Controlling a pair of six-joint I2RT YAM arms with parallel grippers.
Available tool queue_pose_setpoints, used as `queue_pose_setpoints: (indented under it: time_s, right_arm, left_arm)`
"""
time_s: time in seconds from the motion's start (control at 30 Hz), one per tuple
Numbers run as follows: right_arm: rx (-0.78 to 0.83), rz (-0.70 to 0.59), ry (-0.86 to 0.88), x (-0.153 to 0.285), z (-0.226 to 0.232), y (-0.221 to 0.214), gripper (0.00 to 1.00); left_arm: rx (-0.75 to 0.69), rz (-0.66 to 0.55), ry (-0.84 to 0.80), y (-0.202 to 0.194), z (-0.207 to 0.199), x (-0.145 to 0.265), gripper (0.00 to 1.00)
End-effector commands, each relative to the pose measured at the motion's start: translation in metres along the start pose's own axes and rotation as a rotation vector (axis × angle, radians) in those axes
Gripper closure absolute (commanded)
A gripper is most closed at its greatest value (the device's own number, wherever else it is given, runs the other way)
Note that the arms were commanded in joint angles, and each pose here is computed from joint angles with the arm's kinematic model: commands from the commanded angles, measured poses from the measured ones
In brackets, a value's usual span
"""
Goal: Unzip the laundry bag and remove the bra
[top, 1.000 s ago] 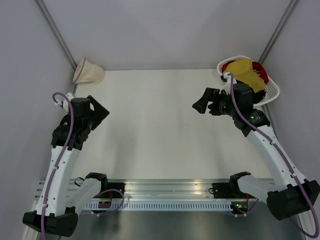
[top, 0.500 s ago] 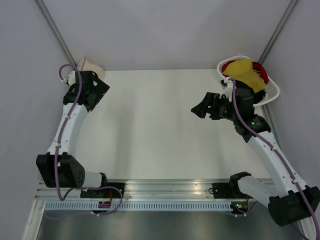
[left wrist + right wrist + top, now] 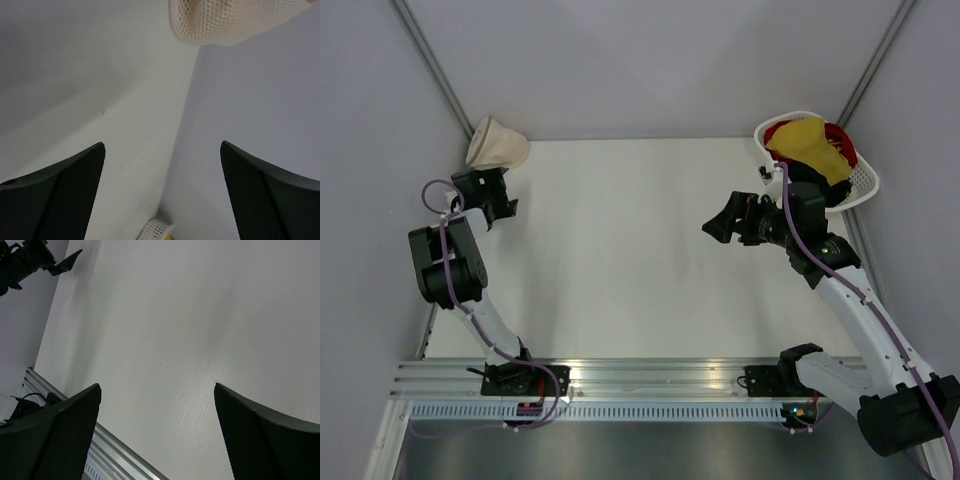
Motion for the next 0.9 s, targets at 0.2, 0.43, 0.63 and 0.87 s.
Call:
queue_pose_setpoints:
  time_s: [0.2,0.43,0.63,0.87]
  right_arm:
    - [-0.01,0.082,-0.036,-0.014,-0.014,-0.016,0.02]
    - [-0.022,0.147,-0.053,-0.032,-0.024,-0.025,0.02]
    - [-0.027,0.172,-0.041,-0.043,-0.026,-0.027,0.02]
    - [-0.012,0.178,-0.047,-0.038,-0.026,-0.03,0.02]
  left_arm:
    - [0.427,0.24,-0.444,-0.008,-0.069,-0.073,0.0]
    - [0.361,0.126,-0.461,0.009,-0.093,-0.086,0.0]
    - [0.198,-0.081,-0.359,0.026,-0.116,-0.071,0.0]
    - [0.084,-0.257,-0.263,0.049,-0.138,-0.075,0.0]
Point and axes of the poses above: each gripper's point midway between its finger pads, its own x axis back along the fingers, its own z axis along the line the jaws close on, y = z × x, the point moved 2 cm from there along x, back along the fingers, and after that the axes turned 8 degrees about x, right-handed, at the moved point
